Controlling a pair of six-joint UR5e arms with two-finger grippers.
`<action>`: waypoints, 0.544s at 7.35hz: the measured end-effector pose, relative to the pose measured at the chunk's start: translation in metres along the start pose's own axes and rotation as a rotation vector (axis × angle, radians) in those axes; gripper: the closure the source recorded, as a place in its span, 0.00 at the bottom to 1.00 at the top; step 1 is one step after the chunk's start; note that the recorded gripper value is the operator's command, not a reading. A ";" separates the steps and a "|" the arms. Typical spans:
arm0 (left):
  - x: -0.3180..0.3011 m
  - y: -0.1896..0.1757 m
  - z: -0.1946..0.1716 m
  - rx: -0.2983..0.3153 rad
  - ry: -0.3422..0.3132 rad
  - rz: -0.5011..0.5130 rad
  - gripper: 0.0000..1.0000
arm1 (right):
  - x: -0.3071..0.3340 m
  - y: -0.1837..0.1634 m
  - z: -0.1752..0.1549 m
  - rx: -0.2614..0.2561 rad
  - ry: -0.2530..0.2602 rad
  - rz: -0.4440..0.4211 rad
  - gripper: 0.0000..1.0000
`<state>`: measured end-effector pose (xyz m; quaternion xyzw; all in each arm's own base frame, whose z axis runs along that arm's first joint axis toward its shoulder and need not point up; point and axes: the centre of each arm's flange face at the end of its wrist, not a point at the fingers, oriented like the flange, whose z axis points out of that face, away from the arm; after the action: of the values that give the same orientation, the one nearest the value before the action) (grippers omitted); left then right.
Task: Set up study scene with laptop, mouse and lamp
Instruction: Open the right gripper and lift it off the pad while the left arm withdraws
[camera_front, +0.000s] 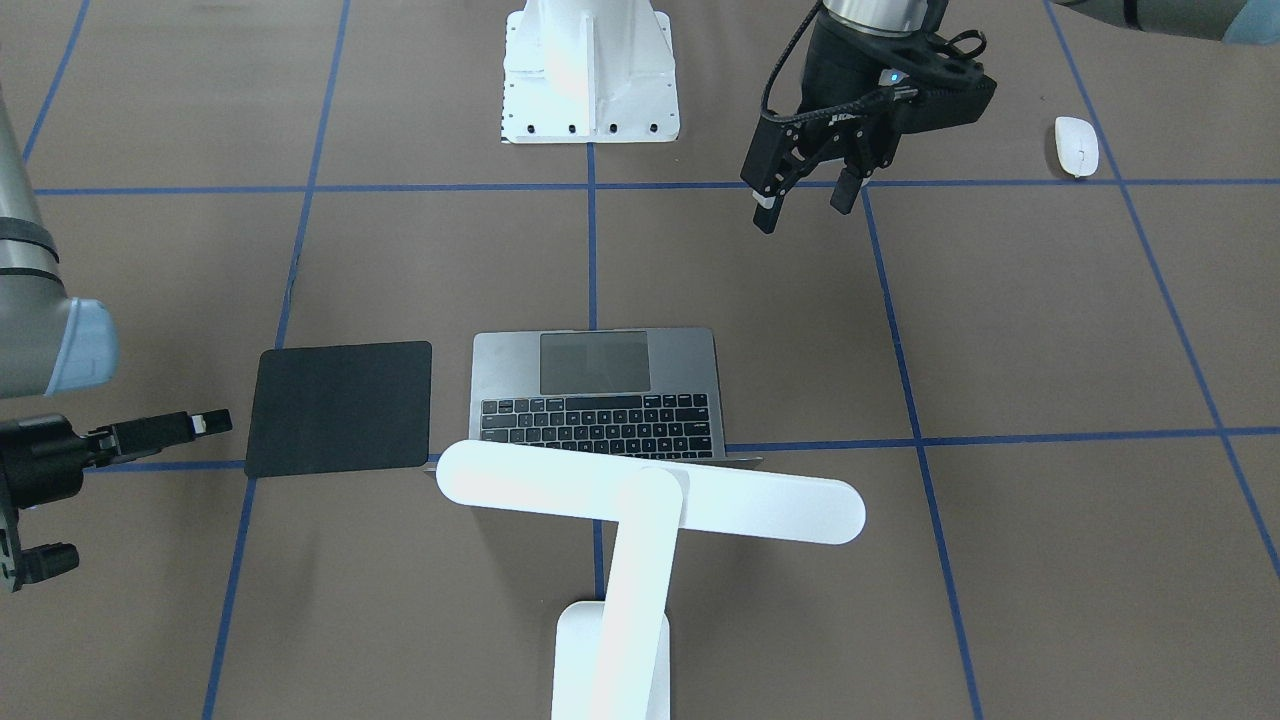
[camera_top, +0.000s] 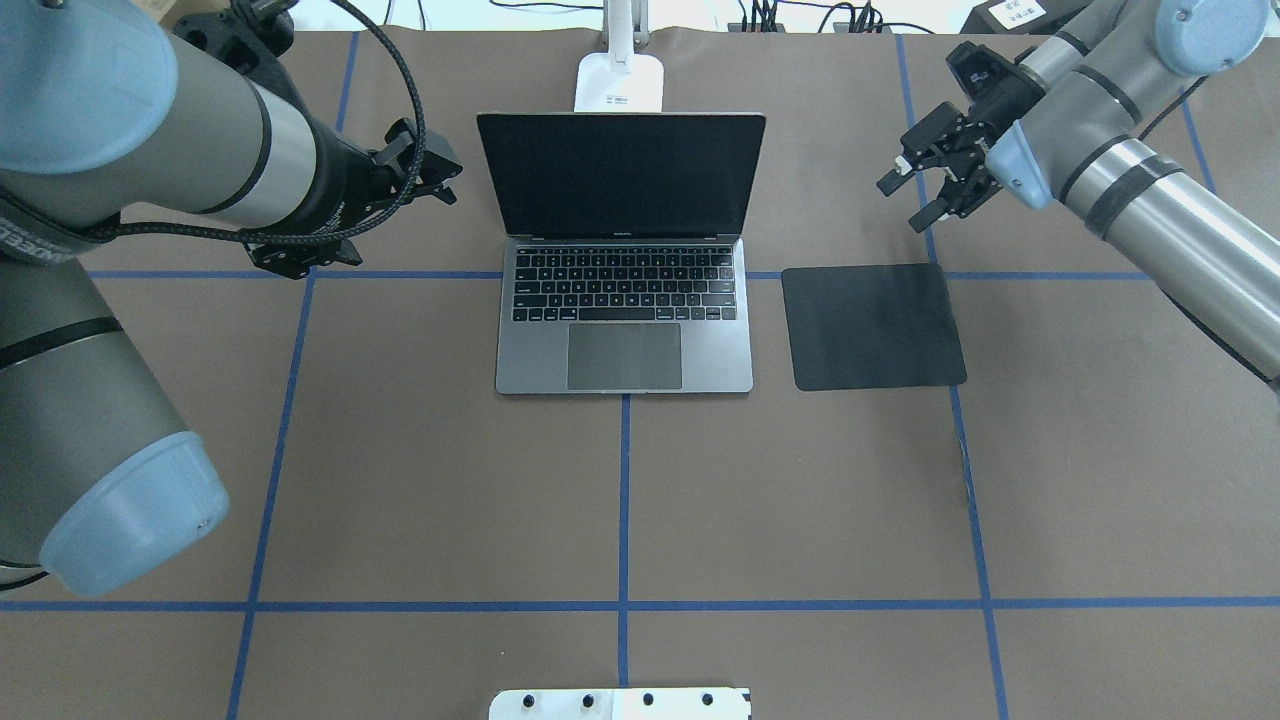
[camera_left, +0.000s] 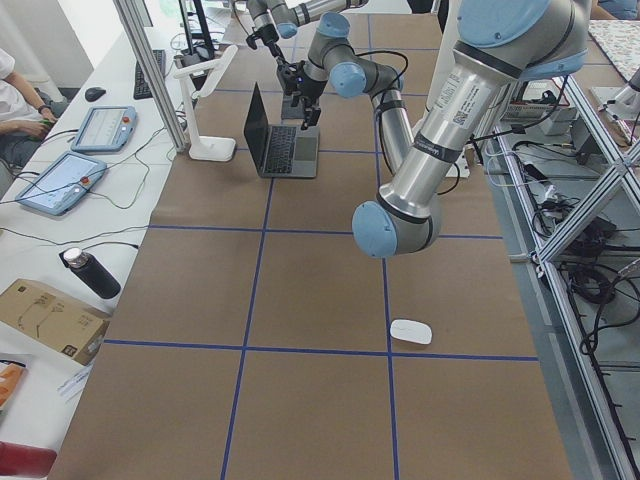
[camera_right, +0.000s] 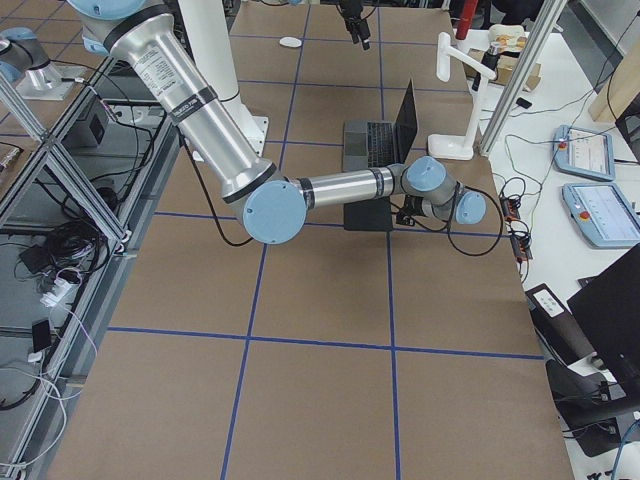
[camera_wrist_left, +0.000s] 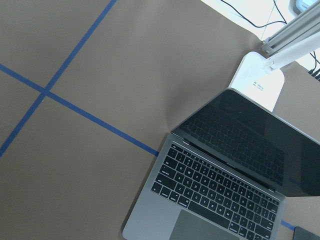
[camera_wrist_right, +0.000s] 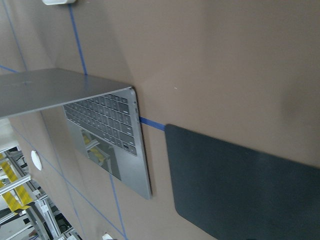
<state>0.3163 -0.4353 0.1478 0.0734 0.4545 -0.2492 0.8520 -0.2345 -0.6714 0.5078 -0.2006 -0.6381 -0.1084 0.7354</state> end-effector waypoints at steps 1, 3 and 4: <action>-0.014 -0.003 0.005 0.001 -0.023 0.055 0.01 | 0.012 0.017 -0.024 -0.003 0.083 0.026 0.11; -0.063 -0.010 0.017 -0.003 -0.098 0.212 0.01 | 0.033 0.050 -0.075 0.004 0.245 0.040 0.08; -0.092 -0.013 0.022 -0.016 -0.139 0.299 0.01 | 0.041 0.064 -0.101 0.018 0.314 0.033 0.07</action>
<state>0.2838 -0.4213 0.2365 0.1159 0.3804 -0.1205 0.9096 -0.1111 -0.6533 0.5278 -0.1851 -0.5128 -0.1208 0.8296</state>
